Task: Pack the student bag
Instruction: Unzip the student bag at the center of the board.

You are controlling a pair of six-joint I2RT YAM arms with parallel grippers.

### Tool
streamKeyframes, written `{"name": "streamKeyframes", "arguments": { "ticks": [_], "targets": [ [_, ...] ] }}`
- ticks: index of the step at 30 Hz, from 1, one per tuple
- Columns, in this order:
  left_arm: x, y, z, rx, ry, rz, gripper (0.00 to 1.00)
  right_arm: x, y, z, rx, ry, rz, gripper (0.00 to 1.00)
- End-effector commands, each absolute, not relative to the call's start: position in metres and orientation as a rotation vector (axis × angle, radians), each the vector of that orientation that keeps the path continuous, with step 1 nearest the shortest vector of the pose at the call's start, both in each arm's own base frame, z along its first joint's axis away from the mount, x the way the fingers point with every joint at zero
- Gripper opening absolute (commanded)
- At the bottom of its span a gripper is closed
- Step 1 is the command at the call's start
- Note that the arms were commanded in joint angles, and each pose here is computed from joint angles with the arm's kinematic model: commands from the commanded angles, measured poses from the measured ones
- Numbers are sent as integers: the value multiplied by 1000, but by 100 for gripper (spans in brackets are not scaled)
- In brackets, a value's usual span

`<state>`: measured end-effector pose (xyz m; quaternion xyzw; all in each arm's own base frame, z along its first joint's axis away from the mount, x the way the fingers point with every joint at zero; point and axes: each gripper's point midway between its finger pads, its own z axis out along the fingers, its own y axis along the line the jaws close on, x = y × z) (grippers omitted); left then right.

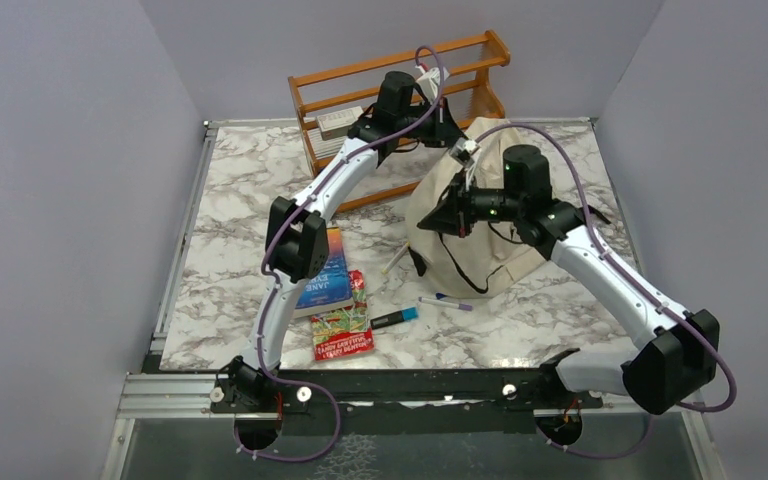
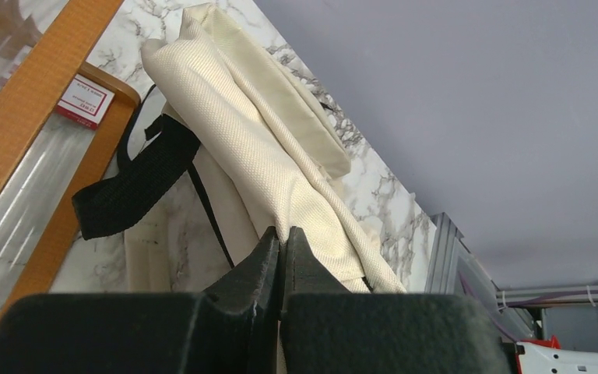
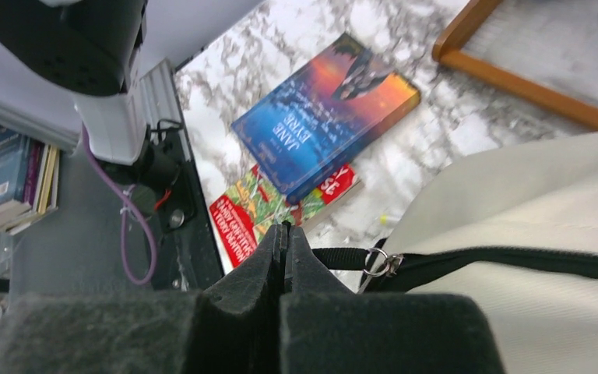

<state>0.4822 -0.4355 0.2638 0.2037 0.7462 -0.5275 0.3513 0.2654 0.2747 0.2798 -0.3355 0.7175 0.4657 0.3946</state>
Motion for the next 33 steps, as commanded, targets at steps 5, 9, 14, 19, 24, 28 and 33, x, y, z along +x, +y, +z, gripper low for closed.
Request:
{"name": "streamKeyframes", "arguments": {
  "ticks": [5, 9, 14, 19, 24, 28, 33],
  "targets": [
    [514, -421, 271, 506, 1855, -1272, 0, 213, 272, 245, -870, 1960, 1217, 1],
    [519, -415, 266, 510, 1862, -1248, 0, 200, 265, 227, -851, 2039, 1217, 1],
    [508, -412, 265, 554, 1877, -1240, 6, 209, 254, 239, -737, 1994, 1115, 1],
    [491, -396, 278, 561, 1883, -1166, 36, 240, 245, 273, -533, 1875, 1005, 1],
    [476, -370, 300, 499, 1895, -1053, 57, 261, 243, 289, -438, 1811, 953, 1],
    [467, -346, 302, 415, 1937, -957, 64, 268, 246, 282, -433, 1823, 946, 1],
    [451, -318, 288, 293, 2019, -864, 68, 268, 251, 271, -467, 1832, 966, 1]
  ]
}}
